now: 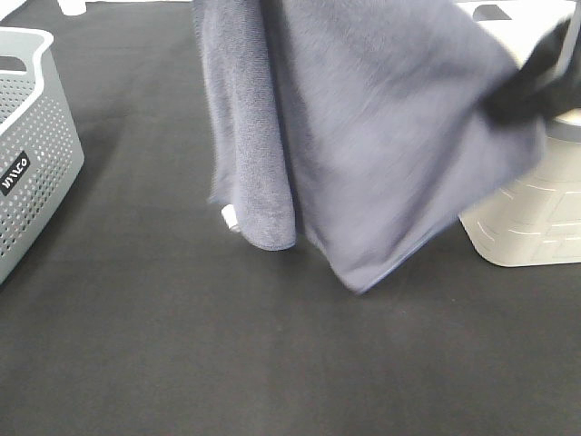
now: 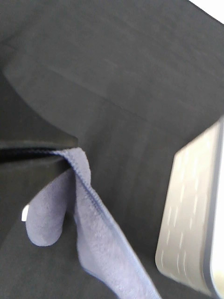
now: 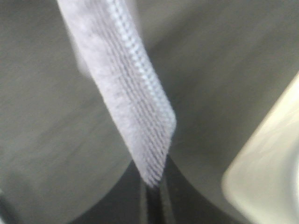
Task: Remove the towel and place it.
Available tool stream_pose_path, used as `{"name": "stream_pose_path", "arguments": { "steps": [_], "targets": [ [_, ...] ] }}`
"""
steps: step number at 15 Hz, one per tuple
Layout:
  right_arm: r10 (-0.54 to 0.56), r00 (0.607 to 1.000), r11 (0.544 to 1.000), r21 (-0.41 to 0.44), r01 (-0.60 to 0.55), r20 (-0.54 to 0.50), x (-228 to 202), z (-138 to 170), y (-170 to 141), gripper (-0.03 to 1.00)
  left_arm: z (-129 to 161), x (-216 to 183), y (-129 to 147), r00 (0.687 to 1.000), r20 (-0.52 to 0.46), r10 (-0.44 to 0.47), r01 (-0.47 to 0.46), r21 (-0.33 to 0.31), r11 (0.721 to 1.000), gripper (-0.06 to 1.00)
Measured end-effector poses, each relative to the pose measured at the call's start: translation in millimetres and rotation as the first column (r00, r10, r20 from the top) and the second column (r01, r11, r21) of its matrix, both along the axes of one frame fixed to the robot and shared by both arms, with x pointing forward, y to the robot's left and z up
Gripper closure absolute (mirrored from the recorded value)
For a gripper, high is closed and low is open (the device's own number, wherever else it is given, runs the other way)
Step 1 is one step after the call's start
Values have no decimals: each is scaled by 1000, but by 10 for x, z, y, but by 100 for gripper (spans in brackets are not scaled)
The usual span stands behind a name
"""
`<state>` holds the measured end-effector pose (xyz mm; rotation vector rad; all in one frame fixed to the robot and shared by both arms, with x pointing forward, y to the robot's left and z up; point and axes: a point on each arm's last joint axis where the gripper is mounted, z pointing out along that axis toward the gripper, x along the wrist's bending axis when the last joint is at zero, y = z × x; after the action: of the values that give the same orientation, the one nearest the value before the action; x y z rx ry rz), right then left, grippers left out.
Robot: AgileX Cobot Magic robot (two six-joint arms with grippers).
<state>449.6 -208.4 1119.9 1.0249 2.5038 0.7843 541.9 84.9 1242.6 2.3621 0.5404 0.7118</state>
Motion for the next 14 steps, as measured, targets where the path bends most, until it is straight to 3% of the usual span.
{"name": "stream_pose_path", "arguments": {
  "steps": [5,8,10,12,14],
  "targets": [
    [7,999,1000,-5,-6,54,283,207,84,96,-160,-10,78,981,-101,166,-169,-23,985,94],
    [56,996,998,-45,-52,71,485,107,147,96,-262,-2,163,969,-115,219,-218,22,976,94],
    [74,992,995,-73,-66,101,687,-39,199,96,-428,210,244,955,-118,272,-267,58,962,94],
    [73,981,992,-112,-54,177,902,-150,227,96,-621,509,303,944,-102,315,-311,48,949,94],
    [59,944,992,-123,-20,326,1159,-129,268,96,-765,792,323,942,-37,333,-334,-4,943,94]
  ]
}}
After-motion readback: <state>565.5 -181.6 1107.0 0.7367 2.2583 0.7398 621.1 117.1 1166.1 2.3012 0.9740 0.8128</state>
